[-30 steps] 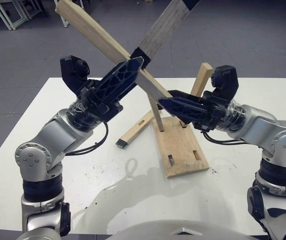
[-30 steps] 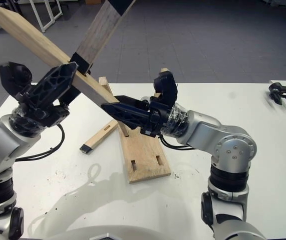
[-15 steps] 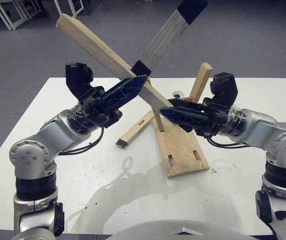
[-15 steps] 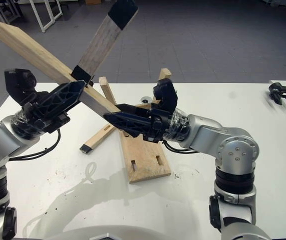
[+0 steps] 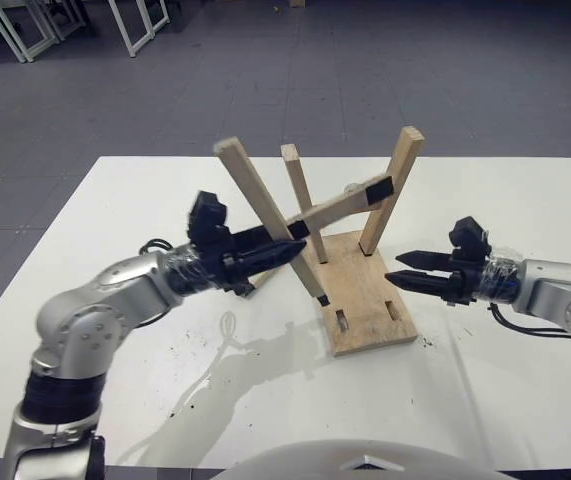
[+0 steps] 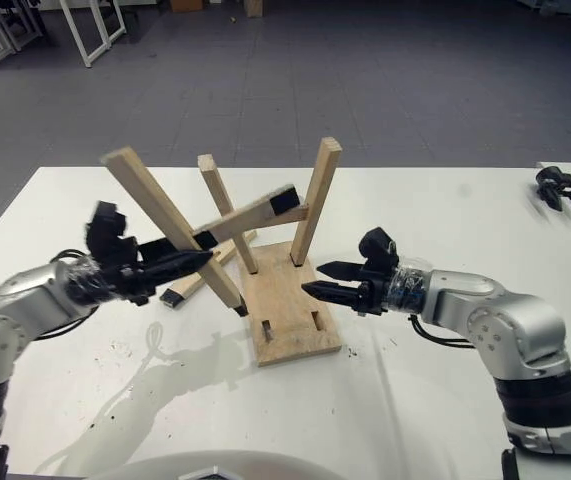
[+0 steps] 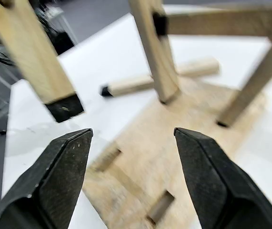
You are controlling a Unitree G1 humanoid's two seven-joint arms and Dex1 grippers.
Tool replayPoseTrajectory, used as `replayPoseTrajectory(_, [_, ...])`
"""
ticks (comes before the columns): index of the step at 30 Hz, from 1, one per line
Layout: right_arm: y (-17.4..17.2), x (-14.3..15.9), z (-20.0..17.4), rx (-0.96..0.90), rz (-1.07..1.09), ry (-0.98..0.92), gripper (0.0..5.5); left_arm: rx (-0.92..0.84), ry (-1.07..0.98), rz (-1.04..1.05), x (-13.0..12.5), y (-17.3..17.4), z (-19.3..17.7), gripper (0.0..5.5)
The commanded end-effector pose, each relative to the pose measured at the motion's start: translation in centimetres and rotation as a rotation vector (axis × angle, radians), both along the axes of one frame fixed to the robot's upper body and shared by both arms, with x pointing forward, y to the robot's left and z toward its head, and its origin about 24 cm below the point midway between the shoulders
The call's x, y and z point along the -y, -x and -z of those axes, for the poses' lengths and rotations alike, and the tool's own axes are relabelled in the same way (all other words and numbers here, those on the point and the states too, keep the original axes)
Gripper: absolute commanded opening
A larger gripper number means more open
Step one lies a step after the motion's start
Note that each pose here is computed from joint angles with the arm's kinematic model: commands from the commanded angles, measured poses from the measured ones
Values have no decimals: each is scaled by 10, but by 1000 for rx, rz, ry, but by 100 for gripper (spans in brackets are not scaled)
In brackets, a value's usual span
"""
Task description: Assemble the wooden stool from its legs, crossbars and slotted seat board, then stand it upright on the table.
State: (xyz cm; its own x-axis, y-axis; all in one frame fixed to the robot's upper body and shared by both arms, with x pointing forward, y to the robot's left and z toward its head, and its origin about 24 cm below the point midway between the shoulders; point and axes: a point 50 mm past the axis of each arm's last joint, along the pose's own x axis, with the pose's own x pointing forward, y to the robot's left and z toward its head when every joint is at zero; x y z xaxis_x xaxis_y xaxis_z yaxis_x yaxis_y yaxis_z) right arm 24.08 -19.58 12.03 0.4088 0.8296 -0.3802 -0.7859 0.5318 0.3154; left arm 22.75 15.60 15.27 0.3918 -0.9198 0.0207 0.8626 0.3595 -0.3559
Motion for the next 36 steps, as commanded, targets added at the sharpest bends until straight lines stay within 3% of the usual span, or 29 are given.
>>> replayPoseTrajectory(1, [-1, 13, 18, 8, 6, 138, 315, -14, -10, 22, 18, -2, 23, 213])
replayPoseTrajectory(14, [0, 7, 31, 0, -42, 182, 315, -70, -86, 67, 31, -7, 63, 213])
replayPoseTrajectory(27, [4, 4, 34, 3, -18, 179, 315, -28, -606, 18, 11, -16, 98, 210])
replayPoseTrajectory(32, [9, 5, 39, -9, -1, 180, 315, -7, -813, 16, 5, -2, 114, 210])
replayPoseTrajectory(36, [11, 5, 42, -19, 14, 180, 315, 8, -863, 48, 18, 21, 134, 210])
